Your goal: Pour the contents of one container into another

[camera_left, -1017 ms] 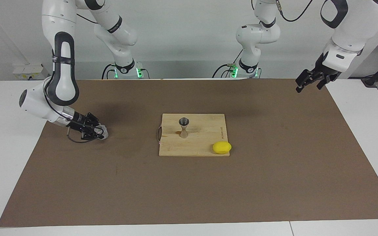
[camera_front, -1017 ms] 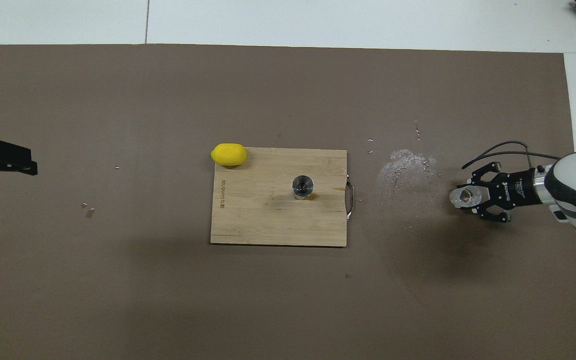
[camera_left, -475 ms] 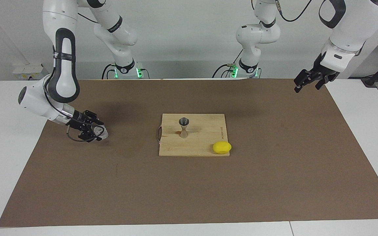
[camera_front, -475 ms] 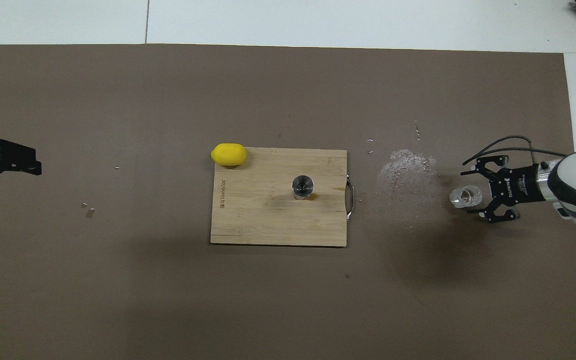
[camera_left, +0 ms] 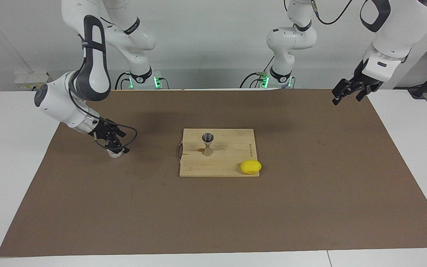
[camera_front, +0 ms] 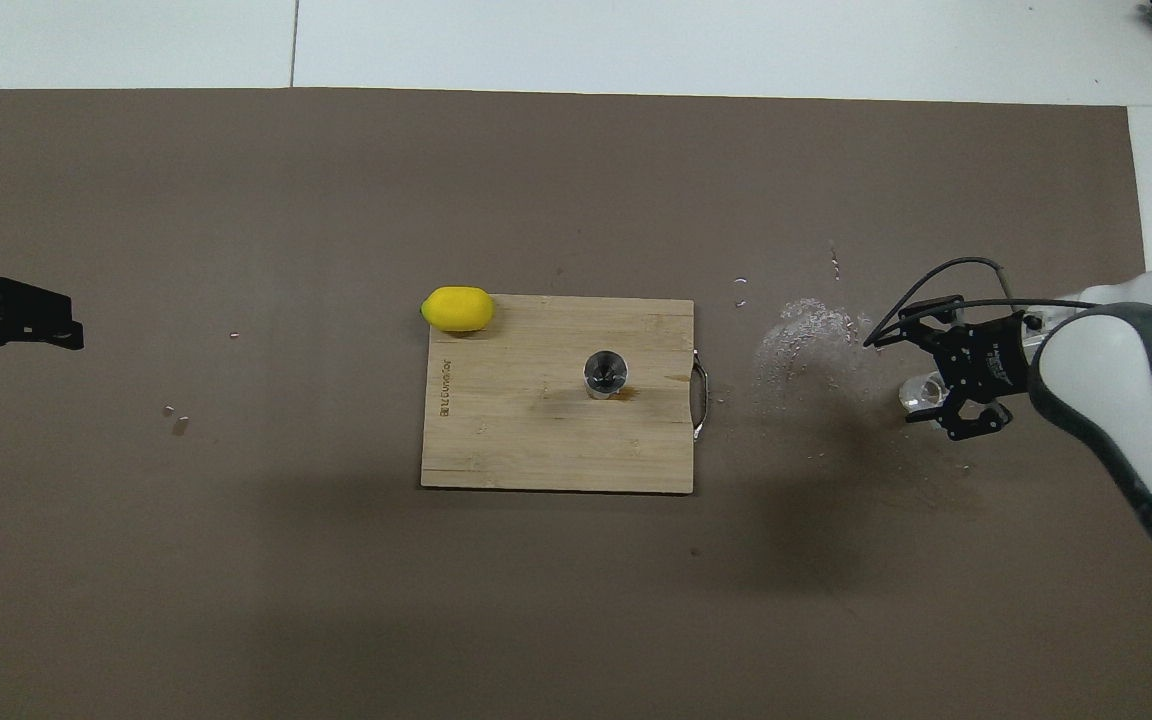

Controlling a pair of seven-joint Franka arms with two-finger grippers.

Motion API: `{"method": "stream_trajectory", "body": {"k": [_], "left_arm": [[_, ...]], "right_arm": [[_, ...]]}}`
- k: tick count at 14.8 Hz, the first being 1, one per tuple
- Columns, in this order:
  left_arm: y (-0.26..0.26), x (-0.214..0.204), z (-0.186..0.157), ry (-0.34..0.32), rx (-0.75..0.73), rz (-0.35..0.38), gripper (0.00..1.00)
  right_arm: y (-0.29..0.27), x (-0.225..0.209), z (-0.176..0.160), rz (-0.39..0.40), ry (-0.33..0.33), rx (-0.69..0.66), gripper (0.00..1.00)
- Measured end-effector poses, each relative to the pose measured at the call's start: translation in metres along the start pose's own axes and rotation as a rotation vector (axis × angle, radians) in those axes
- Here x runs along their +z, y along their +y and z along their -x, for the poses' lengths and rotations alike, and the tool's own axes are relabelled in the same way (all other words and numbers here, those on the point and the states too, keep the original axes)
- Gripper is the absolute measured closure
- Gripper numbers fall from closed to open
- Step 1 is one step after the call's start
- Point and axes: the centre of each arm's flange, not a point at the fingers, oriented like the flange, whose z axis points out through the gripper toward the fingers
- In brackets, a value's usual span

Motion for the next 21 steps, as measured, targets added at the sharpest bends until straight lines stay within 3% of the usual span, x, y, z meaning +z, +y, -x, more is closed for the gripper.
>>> {"method": "stream_trajectory", "body": {"k": [4,9,12,17,21], "left_arm": [[0.000,0.000,0.000,0.000,0.000,0.000,0.00],[0.001,0.000,0.000,0.000,-0.001,0.000,0.00],[0.001,0.000,0.000,0.000,-0.001,0.000,0.00],[0.003,0.000,0.000,0.000,0.002,0.000,0.00],[0.003,0.000,0.000,0.000,0.003,0.000,0.00]], "right_arm": [[-0.018,0.017,0.048,0.159,0.070,-0.383,0.00],[-0.031,0.011,0.066,0.331,0.181,-0.809,0.00],[-0.052,-0.009,0.097,0.357,0.233,-0.893,0.00],[-0.082,-0.111,0.134,0.296,0.305,-0.924,0.00],[-0.084,-0.175,0.154,0.283,0.320,-0.915,0.00]]}}
